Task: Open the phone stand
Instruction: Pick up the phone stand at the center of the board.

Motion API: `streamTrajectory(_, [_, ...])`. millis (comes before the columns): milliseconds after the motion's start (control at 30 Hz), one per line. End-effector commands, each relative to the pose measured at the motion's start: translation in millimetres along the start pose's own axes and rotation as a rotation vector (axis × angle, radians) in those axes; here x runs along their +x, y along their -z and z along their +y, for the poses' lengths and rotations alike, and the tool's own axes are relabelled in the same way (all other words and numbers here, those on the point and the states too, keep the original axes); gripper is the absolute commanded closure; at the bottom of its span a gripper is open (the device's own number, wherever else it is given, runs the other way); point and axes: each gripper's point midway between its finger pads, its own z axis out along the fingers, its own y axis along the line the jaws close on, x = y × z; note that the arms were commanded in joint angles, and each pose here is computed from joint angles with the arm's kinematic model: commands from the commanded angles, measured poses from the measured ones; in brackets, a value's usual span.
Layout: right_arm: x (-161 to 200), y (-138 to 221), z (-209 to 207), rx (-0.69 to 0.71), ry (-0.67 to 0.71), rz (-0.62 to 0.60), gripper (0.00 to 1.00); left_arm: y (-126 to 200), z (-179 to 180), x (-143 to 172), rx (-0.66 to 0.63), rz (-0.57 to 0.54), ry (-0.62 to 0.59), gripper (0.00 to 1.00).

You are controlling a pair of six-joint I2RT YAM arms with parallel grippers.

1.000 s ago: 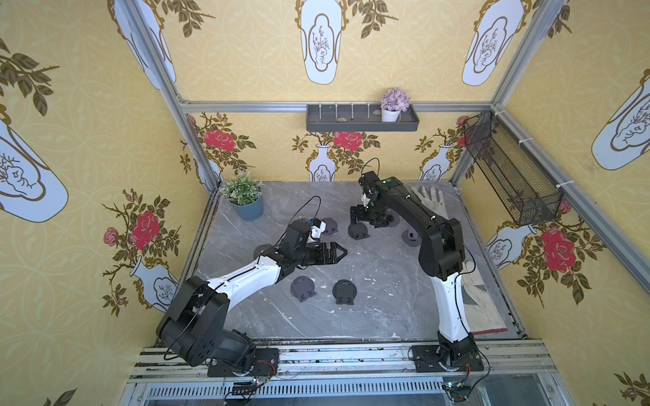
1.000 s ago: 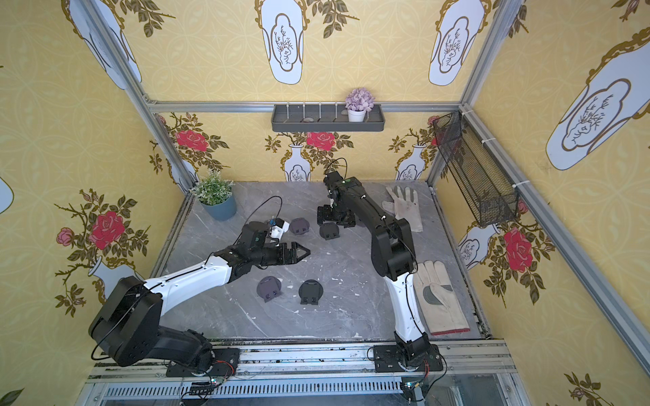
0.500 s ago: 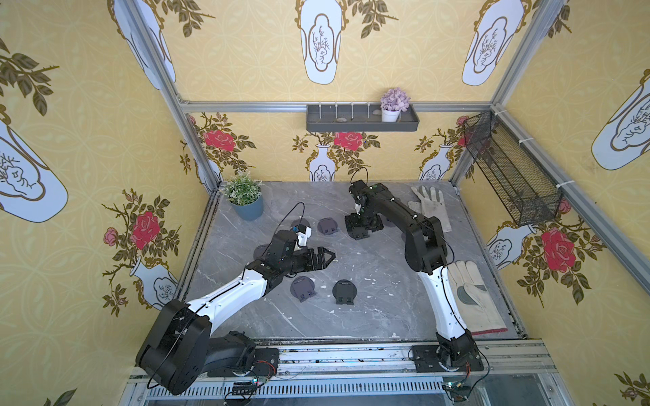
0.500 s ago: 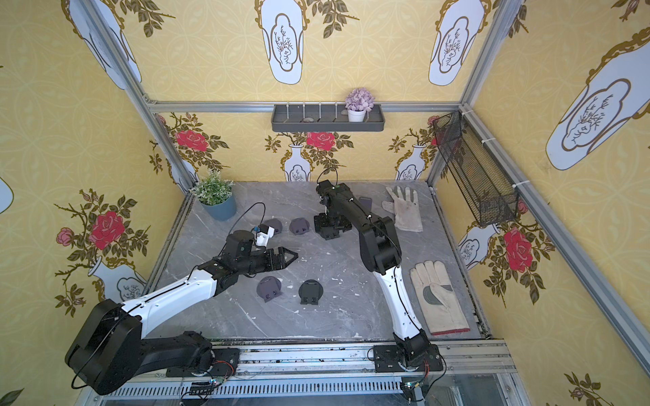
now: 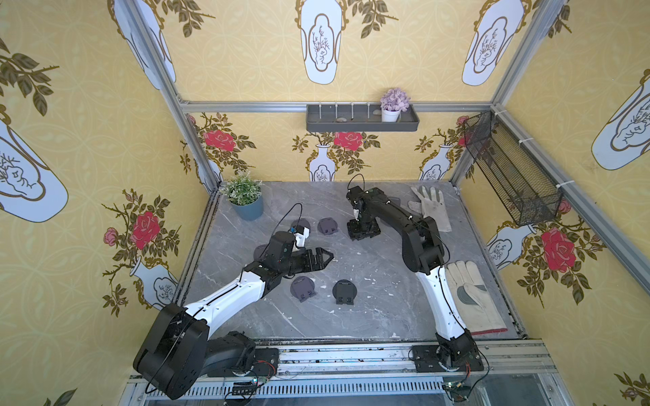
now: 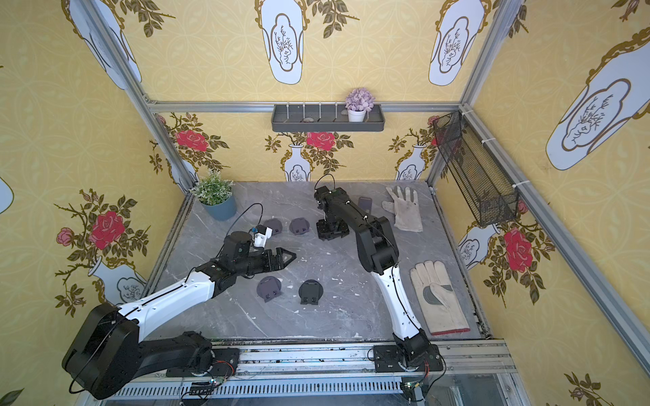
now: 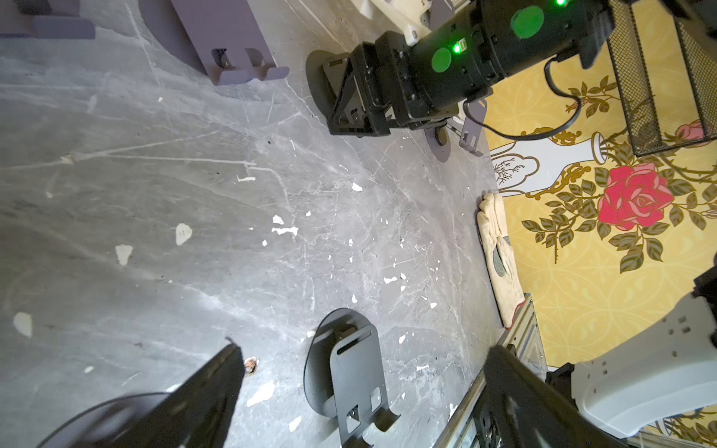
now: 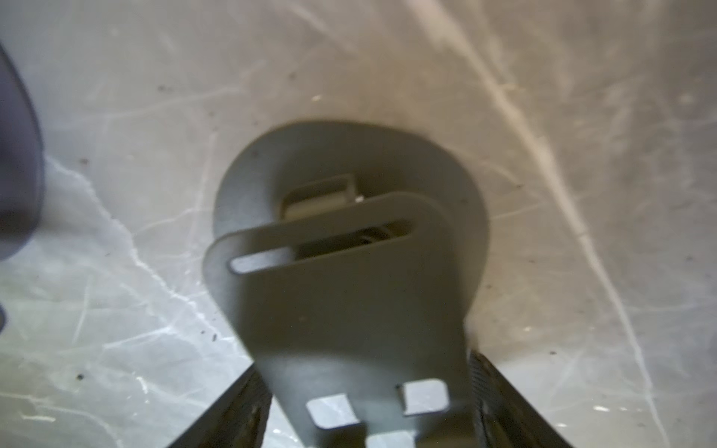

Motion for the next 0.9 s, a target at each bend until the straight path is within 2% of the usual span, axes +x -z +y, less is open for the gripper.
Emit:
streamTrajectory(0, [2.2, 3.5, 2.2, -0.001, 0.013, 0.000, 0.30, -1.7, -2.6, -3.3, 0.014, -0.006, 0.019, 0.01])
streamTrajectory(200, [1.3, 9.3, 0.2, 0.013, 0.022, -0.015, 0.43, -2.6, -4.4, -5.9, 0.019, -0.009, 0.017, 0.01])
streamTrajectory(333, [0.4, 11.9, -1.1, 0.012, 0.020, -0.020, 0.46, -4.0, -5.6, -8.1, 0.022, -0.011, 0.018, 0.01])
streamTrajectory(667, [15.0, 43.1, -1.0, -0.026, -0.024, -0.054, 0.47, -14.1, -2.9, -20.3, -0.003, -0.019, 0.021, 0.01])
streamTrajectory(867, [36.2, 74.6, 4.3, -0.102, -0.063, -0.092, 0.47, -31.8, -17.3, -36.1, 0.099, -0.030, 0.027, 0.01])
